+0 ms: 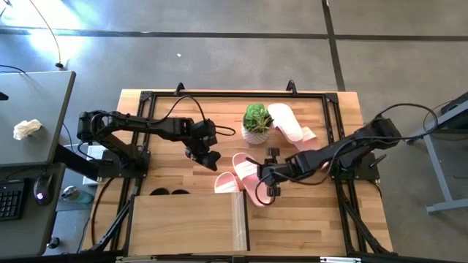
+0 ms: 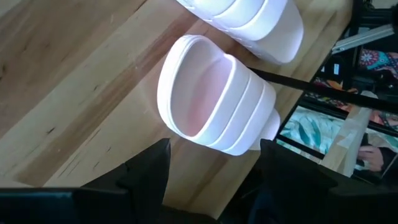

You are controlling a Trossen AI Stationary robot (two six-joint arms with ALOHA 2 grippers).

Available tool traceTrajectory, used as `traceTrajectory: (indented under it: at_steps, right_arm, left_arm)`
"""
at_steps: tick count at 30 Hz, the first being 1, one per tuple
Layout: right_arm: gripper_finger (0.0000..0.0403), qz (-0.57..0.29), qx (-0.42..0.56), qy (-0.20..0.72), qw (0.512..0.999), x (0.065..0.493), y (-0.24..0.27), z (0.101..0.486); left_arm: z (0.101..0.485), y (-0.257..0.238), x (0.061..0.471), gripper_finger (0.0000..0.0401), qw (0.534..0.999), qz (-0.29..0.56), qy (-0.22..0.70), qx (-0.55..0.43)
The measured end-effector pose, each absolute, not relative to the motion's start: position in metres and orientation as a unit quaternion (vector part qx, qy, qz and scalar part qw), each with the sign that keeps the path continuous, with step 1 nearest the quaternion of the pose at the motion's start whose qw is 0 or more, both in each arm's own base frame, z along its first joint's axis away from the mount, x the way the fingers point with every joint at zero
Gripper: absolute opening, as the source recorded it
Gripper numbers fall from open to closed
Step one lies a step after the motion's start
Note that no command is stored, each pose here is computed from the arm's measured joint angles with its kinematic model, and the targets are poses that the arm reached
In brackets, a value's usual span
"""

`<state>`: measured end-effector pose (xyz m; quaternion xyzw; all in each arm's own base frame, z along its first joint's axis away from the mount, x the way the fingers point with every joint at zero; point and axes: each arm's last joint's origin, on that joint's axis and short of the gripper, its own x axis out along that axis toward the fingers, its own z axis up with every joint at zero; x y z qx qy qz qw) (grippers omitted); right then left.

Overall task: Pick and place slides into the shelf
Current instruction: Adjust the pink slide on the table

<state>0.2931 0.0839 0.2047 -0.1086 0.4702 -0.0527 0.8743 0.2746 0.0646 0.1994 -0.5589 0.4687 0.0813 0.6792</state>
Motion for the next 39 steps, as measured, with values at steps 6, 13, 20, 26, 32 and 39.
traceTrajectory:
  at_steps: [6,13,20,26,32,39]
  right_arm:
    - [0.0131,-0.052,-0.121,0.487,0.863,0.302,0.089,0.184]
    - [0.0131,-0.099,-0.156,0.495,0.849,0.307,0.088,0.167]
    - [0.0129,-0.129,-0.180,0.499,0.838,0.310,0.087,0.155]
    - [0.0080,-0.135,-0.176,0.501,0.837,0.311,0.088,0.151]
    - [0.0007,-0.146,-0.175,0.502,0.834,0.307,0.090,0.152]
    - [0.0003,-0.183,-0.163,0.529,0.813,0.281,0.101,0.163]
  left_arm:
    - [0.199,0.064,0.275,0.0232,0.678,0.078,0.470,-0.560]
    - [0.199,0.064,0.275,0.0232,0.677,0.077,0.470,-0.561]
    - [0.199,0.064,0.274,0.0232,0.677,0.077,0.470,-0.561]
    - [0.199,0.064,0.275,0.0232,0.678,0.077,0.470,-0.560]
    - [0.197,0.064,0.275,0.0232,0.672,0.072,0.474,-0.564]
    - [0.199,0.064,0.277,0.0232,0.676,0.046,0.472,-0.564]
